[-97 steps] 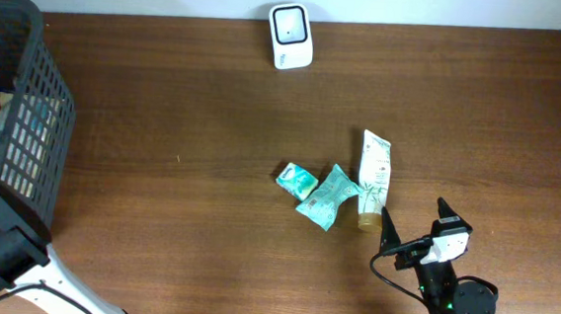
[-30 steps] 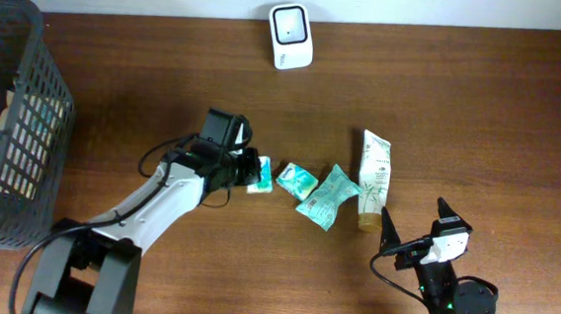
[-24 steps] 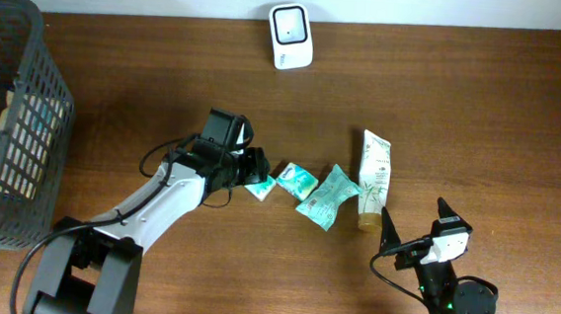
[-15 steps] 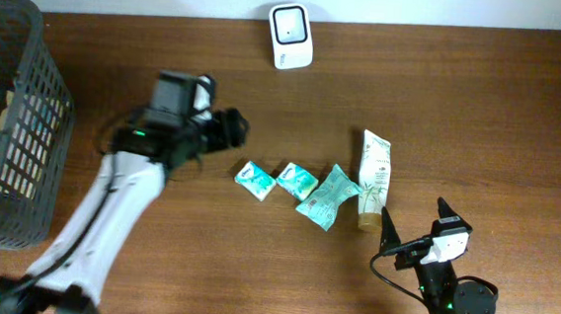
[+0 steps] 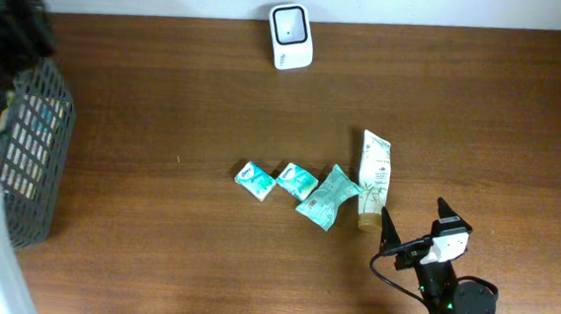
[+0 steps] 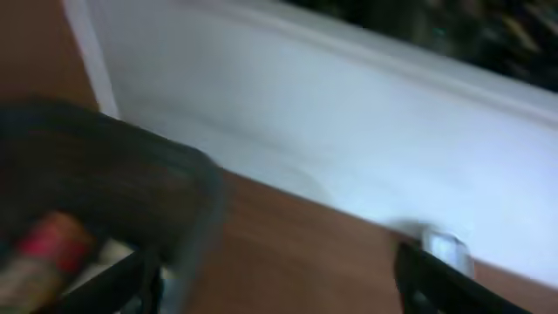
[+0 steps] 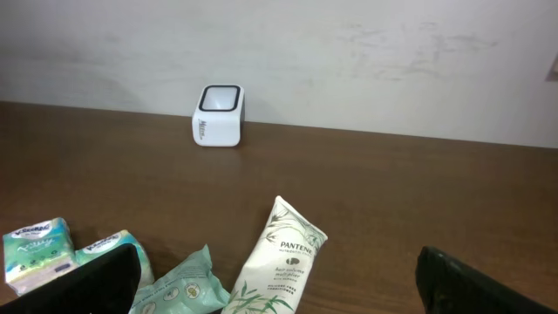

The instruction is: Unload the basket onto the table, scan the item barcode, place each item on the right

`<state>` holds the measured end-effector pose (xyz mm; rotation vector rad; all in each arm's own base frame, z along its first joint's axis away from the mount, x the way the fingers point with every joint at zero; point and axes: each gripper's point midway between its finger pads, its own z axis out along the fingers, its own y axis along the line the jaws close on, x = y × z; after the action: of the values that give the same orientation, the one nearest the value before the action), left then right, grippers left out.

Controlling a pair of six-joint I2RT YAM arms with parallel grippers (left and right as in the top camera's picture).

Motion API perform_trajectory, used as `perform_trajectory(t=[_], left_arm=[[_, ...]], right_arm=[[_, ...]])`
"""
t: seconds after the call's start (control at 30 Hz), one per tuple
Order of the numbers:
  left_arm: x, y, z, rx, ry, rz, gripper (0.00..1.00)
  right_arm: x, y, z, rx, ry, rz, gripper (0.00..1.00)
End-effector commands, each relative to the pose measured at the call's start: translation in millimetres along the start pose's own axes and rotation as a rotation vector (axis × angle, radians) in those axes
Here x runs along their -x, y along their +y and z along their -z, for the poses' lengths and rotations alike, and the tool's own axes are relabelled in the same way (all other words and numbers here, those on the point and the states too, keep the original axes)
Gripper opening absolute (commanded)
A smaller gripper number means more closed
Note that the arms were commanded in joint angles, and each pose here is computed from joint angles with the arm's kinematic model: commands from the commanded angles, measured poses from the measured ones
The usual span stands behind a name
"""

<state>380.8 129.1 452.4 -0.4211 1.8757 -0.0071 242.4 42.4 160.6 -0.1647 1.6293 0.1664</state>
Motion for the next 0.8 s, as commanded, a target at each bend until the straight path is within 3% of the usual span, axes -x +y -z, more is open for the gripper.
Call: perform_trajectory(t=[0.0,0.1,0.27,0.37,0.5,0.77], left_arm=[[20.2,69.0,17.4,0.267,-0.070,-0.013,0.88],[10.7,129.8,16.9,0.451,-0.030,0.025,0.89],[-36.5,183.9,-19.5,0.523,0.171,0.000,0.85],[-74.7,201.3,-50.5,0.498,0.323,-0.046,0.85],[-122.4,201.2,-89.6,0.343,0.491,-0.136,0.84],[-179.2,214.9,-115.9,0.248,0.661,-0.152,0.84]], right_arm=[[-2.2,-0.7,0.0,-0.002,0.003,-0.005,0.99],[-2.2,-0.7,0.0,-0.002,0.003,-0.005,0.99],[-2.2,-0.7,0.0,-0.002,0.003,-0.005,0.99],[-2.2,-0.7,0.0,-0.002,0.003,-0.005,0.99],[-2.2,-0.7,0.0,-0.002,0.003,-0.005,0.99],[-2.2,-0.7,0.0,-0.002,0.003,-0.005,0.99]])
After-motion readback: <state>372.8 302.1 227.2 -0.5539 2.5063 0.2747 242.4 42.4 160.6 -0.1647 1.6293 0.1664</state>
